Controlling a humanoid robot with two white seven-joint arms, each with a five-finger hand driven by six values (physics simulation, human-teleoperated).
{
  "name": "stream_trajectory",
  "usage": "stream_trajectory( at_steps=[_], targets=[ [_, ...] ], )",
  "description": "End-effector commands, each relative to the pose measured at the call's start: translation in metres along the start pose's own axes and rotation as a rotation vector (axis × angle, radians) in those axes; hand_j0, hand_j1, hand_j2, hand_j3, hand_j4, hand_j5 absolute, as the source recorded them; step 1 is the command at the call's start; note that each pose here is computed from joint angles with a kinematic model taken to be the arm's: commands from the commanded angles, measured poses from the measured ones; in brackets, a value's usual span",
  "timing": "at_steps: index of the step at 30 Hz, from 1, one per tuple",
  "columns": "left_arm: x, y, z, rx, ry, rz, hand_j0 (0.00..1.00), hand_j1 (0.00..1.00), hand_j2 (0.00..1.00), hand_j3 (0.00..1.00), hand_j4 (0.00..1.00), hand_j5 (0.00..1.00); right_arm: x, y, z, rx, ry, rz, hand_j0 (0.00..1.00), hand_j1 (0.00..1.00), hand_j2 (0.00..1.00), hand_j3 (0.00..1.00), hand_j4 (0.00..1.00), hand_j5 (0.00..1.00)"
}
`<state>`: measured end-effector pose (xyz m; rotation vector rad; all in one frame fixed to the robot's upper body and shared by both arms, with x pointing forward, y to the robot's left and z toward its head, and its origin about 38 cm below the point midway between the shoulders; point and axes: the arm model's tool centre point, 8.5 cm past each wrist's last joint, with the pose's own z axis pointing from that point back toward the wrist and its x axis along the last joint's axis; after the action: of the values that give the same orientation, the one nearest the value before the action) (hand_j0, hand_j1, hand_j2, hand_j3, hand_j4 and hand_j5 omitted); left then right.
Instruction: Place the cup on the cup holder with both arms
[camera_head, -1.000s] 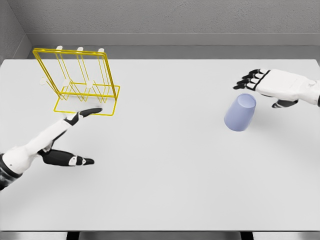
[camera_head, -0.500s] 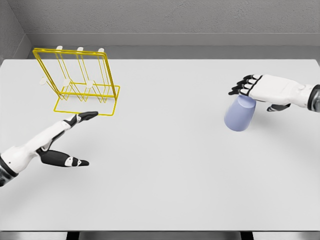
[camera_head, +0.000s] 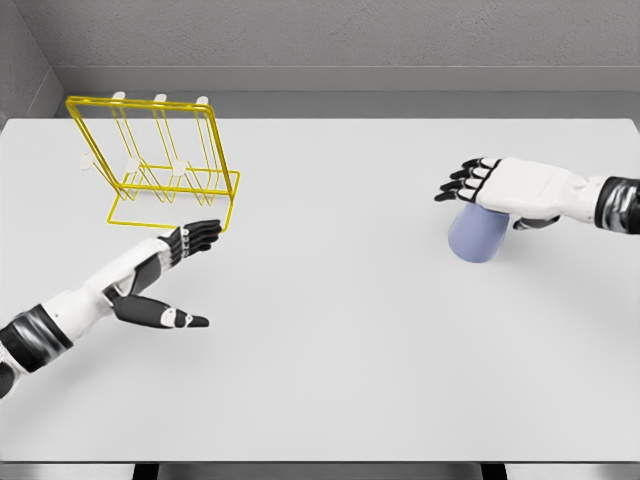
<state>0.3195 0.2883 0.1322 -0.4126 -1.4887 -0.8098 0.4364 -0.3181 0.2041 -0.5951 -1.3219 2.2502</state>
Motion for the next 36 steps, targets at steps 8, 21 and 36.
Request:
stream_trajectory(
  at_steps=[8, 21, 36],
  targets=[
    [-0.007, -0.009, -0.034, -0.023, 0.076, 0.117, 1.00, 1.00, 1.00, 1.00, 1.00, 1.00, 0.005, 0.005, -0.003, 0.019, -0.015, -0.001, 0.87, 0.87, 0.87, 0.87, 0.87, 0.87],
    [-0.012, -0.004, -0.039, -0.033, 0.120, 0.093, 1.00, 1.00, 1.00, 1.00, 1.00, 1.00, 0.004, 0.006, -0.003, 0.034, -0.009, 0.024, 0.72, 0.72, 0.72, 0.72, 0.72, 0.72],
    [-0.013, -0.006, -0.044, -0.033, 0.113, 0.098, 1.00, 1.00, 1.00, 1.00, 1.00, 1.00, 0.000, -0.013, 0.002, 0.002, 0.001, 0.054, 0.52, 0.52, 0.52, 0.52, 0.52, 0.52]
  ],
)
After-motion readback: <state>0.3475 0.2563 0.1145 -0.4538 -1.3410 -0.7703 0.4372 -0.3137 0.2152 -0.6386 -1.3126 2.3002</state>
